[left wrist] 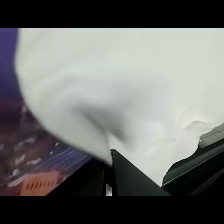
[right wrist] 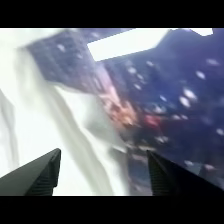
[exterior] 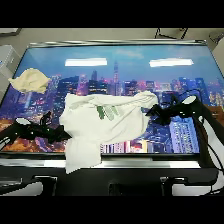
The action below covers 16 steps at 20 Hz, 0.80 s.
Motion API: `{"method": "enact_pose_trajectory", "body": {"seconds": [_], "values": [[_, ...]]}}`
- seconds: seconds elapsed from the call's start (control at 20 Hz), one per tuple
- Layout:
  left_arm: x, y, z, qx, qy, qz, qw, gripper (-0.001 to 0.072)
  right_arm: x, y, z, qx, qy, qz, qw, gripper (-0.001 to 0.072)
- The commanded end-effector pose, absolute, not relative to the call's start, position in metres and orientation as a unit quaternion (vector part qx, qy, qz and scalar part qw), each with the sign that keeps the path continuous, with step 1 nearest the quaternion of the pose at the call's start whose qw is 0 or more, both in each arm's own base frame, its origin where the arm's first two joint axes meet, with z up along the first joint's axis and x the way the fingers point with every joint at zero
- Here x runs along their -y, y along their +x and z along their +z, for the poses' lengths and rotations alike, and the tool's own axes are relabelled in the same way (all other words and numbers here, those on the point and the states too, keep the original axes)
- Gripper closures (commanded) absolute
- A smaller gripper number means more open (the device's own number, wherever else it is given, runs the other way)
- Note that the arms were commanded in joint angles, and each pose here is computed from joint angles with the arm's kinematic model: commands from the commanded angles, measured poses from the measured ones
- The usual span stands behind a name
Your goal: Fold the clothes and pants, and hang the long-sleeved shirts on hangers.
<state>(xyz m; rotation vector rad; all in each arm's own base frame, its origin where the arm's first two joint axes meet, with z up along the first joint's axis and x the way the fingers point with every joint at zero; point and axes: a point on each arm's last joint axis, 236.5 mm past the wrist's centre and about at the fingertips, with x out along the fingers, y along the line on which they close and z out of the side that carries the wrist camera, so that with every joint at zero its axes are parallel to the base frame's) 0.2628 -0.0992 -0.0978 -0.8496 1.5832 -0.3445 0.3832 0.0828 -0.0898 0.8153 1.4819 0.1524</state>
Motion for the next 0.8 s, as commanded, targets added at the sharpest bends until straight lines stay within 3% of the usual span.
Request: {"method": "enact_pose_trajectory", "body": {"seconds": [0.0, 0.05, 0.15, 0.3, 0.4, 0.5, 0.6, 0.65, 0.75], "values": [[0.102, 0.269, -0.088, -0.670, -0.365, -0.161, 0.627, 0.0678, -0.100, 0.409, -0.096, -0.621, 0.376, 0.053, 0.685, 0.0196], [0.101, 0.271, -0.084, -0.665, -0.362, -0.162, 0.633, 0.0678, -0.102, 0.412, -0.096, -0.617, 0.382, 0.045, 0.687, 0.0292], [0.100, 0.279, -0.072, -0.650, -0.354, -0.167, 0.651, 0.0678, -0.104, 0.413, -0.094, -0.618, 0.389, 0.043, 0.682, 0.0663], [0.090, 0.318, -0.016, -0.585, -0.327, -0.188, 0.718, 0.0680, -0.094, 0.423, -0.047, -0.604, 0.320, 0.104, 0.722, 0.0671], [0.077, 0.363, 0.079, -0.476, -0.281, -0.208, 0.807, 0.0680, -0.063, 0.452, 0.038, -0.535, 0.247, 0.124, 0.799, 0.0670], [0.062, 0.392, 0.233, -0.298, -0.209, -0.215, 0.906, 0.0680, -0.025, 0.473, 0.179, -0.390, 0.187, 0.111, 0.895, 0.0670], [0.053, 0.368, 0.412, -0.078, -0.130, -0.198, 0.968, 0.0679, 0.005, 0.446, 0.341, -0.205, 0.120, 0.074, 0.969, 0.0669], [0.053, 0.334, 0.489, 0.025, -0.099, -0.188, 0.977, 0.0679, 0.014, 0.414, 0.405, -0.129, 0.083, 0.051, 0.987, 0.0669], [0.067, 0.267, 0.571, 0.137, -0.060, -0.189, 0.971, 0.0679, 0.016, 0.337, 0.488, -0.023, 0.028, 0.015, 0.999, 0.0669]]}}
